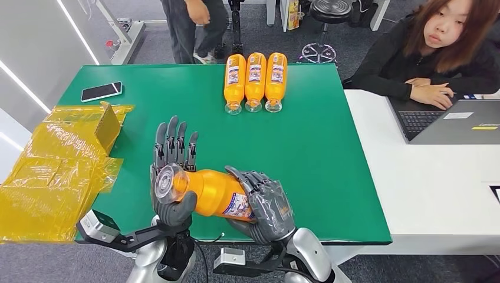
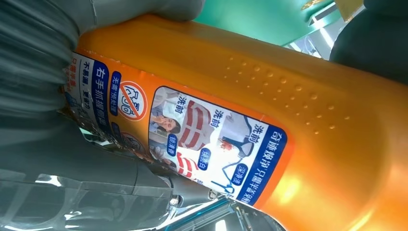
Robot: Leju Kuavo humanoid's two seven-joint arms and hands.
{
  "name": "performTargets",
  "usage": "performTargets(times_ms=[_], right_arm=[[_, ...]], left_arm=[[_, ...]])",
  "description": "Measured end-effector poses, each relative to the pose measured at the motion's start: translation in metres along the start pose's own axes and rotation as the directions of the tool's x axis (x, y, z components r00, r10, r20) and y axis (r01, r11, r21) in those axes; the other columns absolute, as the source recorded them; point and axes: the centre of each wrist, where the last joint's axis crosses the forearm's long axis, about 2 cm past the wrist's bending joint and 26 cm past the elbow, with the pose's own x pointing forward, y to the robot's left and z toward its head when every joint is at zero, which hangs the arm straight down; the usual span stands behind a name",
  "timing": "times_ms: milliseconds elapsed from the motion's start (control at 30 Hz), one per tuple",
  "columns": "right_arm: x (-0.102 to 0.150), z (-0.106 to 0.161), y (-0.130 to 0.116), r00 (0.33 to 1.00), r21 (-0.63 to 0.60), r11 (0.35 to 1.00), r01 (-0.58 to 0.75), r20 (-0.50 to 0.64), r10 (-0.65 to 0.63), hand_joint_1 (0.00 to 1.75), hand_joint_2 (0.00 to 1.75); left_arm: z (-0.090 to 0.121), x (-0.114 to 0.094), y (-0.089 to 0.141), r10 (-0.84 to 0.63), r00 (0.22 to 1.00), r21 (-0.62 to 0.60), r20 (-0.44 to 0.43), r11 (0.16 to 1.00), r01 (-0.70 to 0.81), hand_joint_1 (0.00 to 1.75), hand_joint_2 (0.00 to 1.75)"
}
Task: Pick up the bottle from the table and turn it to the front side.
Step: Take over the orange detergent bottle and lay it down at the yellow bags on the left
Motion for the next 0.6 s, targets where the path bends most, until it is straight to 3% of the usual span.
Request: performTargets(times_ms=[67, 133, 600], right_arm=[[0.0, 0.0, 0.0, 1.0, -0.002, 1.0, 0.0, -0.001, 0.0, 1.75, 1.75], [0.001, -0.001, -0.001, 1.0, -0.01, 1.0, -0.006, -0.002, 0.006, 1.75, 1.75], [0.009, -0.013, -0.023, 0.999, -0.061, 0.997, -0.042, -0.009, 0.041, 1.75, 1.75]], left_arm=[[0.0, 0.0, 0.0, 0.0, 1.0, -0.001, 0.001, 1.0, 0.0, 1.4, 1.75], [-0.001, 0.0, 0.0, 0.001, 1.0, -0.006, 0.002, 1.0, -0.001, 1.63, 1.75], [-0.011, 0.003, 0.001, -0.006, 1.0, -0.034, 0.017, 0.999, 0.006, 1.72, 1.75]])
